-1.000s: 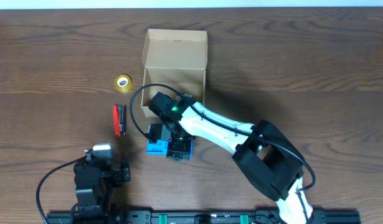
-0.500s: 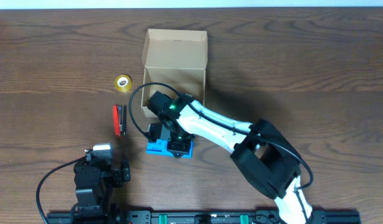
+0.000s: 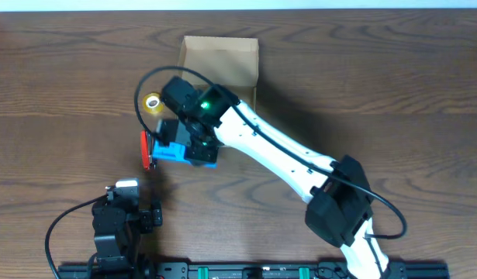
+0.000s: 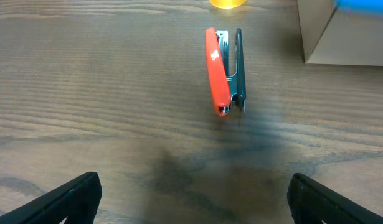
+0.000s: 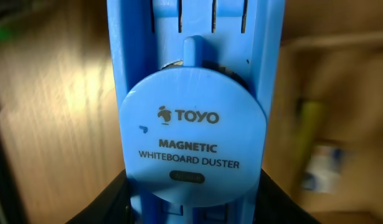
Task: Pack container
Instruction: 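Carry the blue duster into the cardboard box and release it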
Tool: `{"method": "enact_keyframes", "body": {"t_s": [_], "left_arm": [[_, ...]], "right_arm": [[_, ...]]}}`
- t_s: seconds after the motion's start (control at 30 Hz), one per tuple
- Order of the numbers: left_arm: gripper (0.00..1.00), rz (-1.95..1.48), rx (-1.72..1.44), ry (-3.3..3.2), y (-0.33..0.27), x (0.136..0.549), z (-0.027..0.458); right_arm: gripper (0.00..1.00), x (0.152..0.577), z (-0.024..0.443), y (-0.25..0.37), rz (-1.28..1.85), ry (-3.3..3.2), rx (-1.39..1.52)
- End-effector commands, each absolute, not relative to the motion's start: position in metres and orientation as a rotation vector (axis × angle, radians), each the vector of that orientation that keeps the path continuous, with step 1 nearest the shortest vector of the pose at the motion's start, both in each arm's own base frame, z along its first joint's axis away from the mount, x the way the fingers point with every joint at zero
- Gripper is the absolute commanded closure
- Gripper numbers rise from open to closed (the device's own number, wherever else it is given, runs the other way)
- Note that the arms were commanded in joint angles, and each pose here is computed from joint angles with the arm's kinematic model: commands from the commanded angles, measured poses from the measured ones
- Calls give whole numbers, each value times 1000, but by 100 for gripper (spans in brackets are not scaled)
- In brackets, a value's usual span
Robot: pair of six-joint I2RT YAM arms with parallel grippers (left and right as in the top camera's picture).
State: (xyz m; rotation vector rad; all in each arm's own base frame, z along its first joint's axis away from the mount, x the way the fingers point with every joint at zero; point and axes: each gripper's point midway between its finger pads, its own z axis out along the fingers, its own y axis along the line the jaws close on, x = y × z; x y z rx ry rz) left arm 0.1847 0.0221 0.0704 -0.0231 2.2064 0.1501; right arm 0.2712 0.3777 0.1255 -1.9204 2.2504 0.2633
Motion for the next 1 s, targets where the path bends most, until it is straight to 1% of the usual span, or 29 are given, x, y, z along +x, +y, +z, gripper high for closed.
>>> {"method": "enact_keyframes", "body": {"t_s": [0.0,0.13,0.27,0.33,0.43,0.5,0.53,0.6,0.67,0.77,0.93,0.97], "left_arm": [[5,152,-25,2218,22,184,64],[5,152,-26,2218,22,184,64],[4,152,-26,2218,22,184,64],[5,152,-25,2218,22,184,64],[5,152,-25,2218,22,184,64],[5,152,-25,2218,22,184,64],[5,152,-26,2218,22,184,64],[5,152,-25,2218,22,184,64],[5,152,-25,2218,22,184,64],[4,152,-26,2218,22,184,64],[5,152,-25,2218,22,184,64],[5,152,-26,2218,22,184,64]], "right_arm": [[94,296,147,376,102,2234,-1816],[93,321,154,362,-4,2238,-1743],[98,338,155,346,-9,2296,-1660],[98,350,155,337,-14,2317,-1619],[95,369,155,318,-23,2358,-1551],[91,379,156,309,-17,2383,-1501],[87,382,156,307,11,2390,-1488],[84,382,156,307,96,2401,-1477],[83,381,156,309,159,2404,-1477],[83,384,153,309,162,2402,-1469],[83,382,132,308,159,2425,-1485],[84,380,126,308,158,2434,-1490]]}}
